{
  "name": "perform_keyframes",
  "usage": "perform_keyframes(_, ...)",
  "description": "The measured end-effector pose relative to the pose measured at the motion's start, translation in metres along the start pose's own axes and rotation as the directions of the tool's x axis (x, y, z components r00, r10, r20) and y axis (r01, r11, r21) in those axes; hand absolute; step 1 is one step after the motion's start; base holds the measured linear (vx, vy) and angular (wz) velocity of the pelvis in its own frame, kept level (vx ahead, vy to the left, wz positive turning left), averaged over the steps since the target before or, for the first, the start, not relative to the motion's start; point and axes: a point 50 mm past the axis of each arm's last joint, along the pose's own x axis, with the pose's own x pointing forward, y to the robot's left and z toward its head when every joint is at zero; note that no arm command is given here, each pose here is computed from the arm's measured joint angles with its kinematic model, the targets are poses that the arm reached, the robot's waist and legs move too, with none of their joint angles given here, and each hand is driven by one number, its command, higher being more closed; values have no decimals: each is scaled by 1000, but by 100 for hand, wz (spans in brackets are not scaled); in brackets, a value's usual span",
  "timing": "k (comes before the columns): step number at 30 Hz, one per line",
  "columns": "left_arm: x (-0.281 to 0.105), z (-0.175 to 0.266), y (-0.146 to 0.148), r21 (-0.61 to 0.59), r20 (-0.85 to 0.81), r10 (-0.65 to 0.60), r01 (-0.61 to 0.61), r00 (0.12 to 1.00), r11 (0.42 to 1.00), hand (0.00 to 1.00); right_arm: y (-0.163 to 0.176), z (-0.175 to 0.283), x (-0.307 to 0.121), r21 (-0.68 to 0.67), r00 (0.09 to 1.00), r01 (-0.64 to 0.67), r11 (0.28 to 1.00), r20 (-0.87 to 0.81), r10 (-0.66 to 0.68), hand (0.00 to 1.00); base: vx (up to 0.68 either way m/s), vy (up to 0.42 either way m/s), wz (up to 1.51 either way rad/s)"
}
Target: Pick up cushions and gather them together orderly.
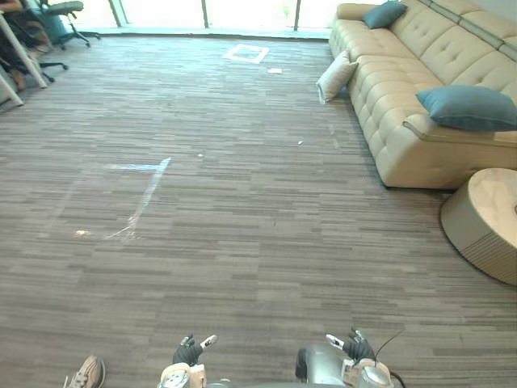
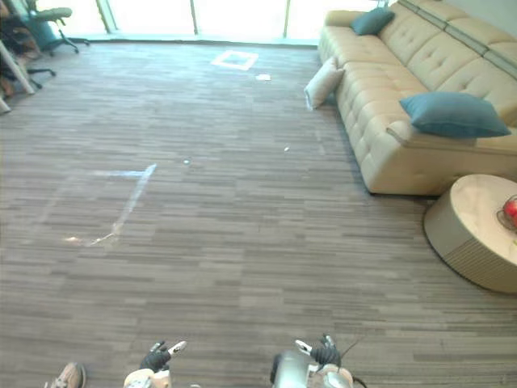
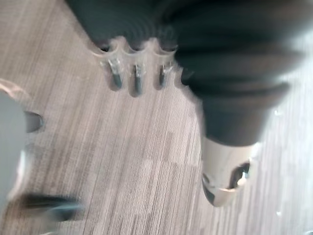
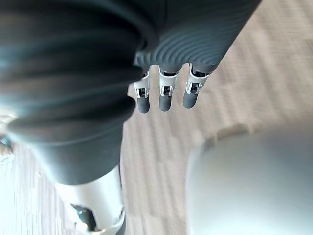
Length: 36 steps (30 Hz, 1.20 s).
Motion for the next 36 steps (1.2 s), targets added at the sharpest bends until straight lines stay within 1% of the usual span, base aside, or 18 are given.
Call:
perform_keyframes(2,-1,-5,2,1,-19,9,-9,1000,1000,0,-9,-17,-4,5,997,28,1000,-68,-28,0,716,-215,61)
perform_keyframes(5,-5,-18,-9,-86,-59,10,-15,998,996,0,-24,-15,-3,36,995,76,996,-72,-73,0,812,-275,-7)
perform_keyframes(6,-4,-16,-9,-118,-51,20,-26,998,993,0,-26,-18,-4,44,993,85,995,-79,-82,0,734,-228,2)
perform_keyframes(8,-3,-8,-8,-135,-17,29,-31,999,990,0,-27,-17,-4,51,993,91,995,-78,-87,0,695,-181,-19)
perform_keyframes(11,-2,9,2,-137,60,53,-45,997,990,0,-9,-12,-5,115,998,54,992,-45,-49,0,649,-120,-43)
perform_keyframes(14,-2,15,1,-147,91,52,-38,995,988,0,4,-9,-5,107,999,12,994,-33,-8,0,566,-12,-15)
perform_keyframes(18,-3,15,-7,-174,98,36,-18,995,985,0,3,-9,-2,98,999,18,995,-49,-13,0,674,175,-54)
perform_keyframes(19,-2,16,-9,-168,101,27,-10,995,986,0,3,-10,-2,88,998,16,996,-59,-11,0,513,220,-51)
perform_keyframes(21,-1,15,0,-131,94,33,-20,995,991,0,13,-18,-5,99,997,-3,995,-80,11,0,757,336,5)
perform_keyframes(25,0,10,11,-103,58,52,-46,997,994,0,8,-38,-10,94,987,17,995,-158,-2,0,685,277,30)
perform_keyframes(27,1,7,12,-71,35,45,-43,998,997,0,10,-34,-9,95,991,5,995,-135,8,0,598,163,5)
perform_keyframes(31,-1,-4,5,-33,-12,17,-17,1000,999,0,6,-18,-6,98,999,-2,995,-53,7,0,627,65,20)
perform_keyframes(33,-1,-6,2,-30,-21,9,-9,1000,1000,0,3,-11,-4,101,1000,-1,995,-23,3,0,674,-67,27)
perform_keyframes(36,-2,-8,4,7,-31,5,-5,1000,1000,0,-5,-14,-5,97,999,20,995,-43,-15,0,722,-173,61)
